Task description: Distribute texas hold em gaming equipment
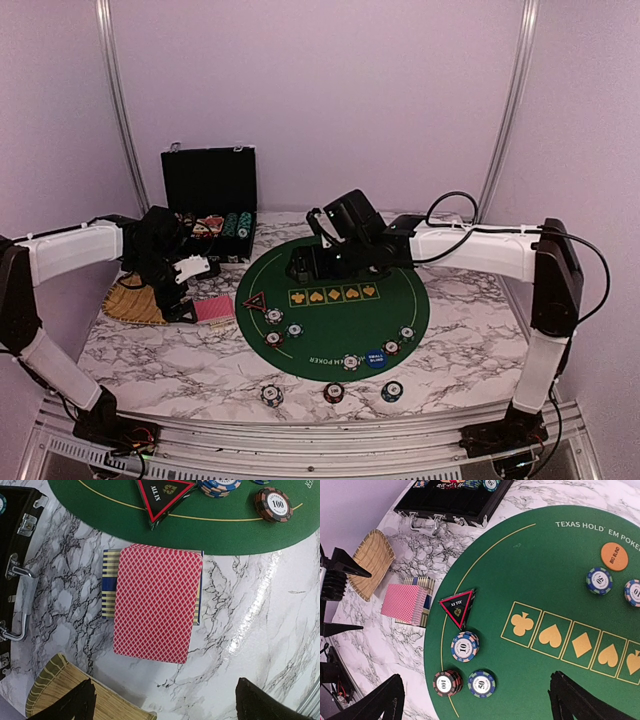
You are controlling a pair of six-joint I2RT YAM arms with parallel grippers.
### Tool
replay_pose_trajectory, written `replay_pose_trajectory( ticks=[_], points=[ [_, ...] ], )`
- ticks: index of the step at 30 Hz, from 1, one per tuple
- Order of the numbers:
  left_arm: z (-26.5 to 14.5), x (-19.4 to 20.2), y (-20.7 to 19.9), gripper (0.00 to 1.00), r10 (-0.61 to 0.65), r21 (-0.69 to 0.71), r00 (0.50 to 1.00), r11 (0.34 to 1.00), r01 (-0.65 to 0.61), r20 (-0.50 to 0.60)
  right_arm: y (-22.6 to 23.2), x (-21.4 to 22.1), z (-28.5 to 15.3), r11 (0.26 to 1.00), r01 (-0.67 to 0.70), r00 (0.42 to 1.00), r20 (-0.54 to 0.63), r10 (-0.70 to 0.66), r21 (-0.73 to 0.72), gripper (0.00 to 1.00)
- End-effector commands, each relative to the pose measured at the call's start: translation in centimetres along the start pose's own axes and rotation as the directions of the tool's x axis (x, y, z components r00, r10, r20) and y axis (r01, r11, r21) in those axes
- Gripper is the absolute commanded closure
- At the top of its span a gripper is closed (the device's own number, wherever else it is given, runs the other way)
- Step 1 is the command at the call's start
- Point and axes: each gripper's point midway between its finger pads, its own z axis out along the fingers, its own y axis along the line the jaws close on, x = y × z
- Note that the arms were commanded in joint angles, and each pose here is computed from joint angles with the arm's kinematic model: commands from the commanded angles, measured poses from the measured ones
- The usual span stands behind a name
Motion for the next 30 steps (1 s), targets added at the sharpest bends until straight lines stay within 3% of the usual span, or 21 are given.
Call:
replay_pose_trajectory(
  ticks=[1, 30],
  points=[
    [1.0, 0.0, -0.5, 0.01, 0.066, 0.046, 0.997, 0.997, -0.064, -0.036, 1.3, -0.5, -0.5, 0.998, -0.014, 0.999, 0.032, 0.016, -0.056, 0.01],
    [4.4, 0.2, -0.2, 0.01, 0.133, 0.113, 0.985, 0.986, -0.121, -0.106, 1.6, 0.9, -1.0, 0.997, -0.012, 1.0, 0.0, 0.012, -0.072, 0.01]
  ],
)
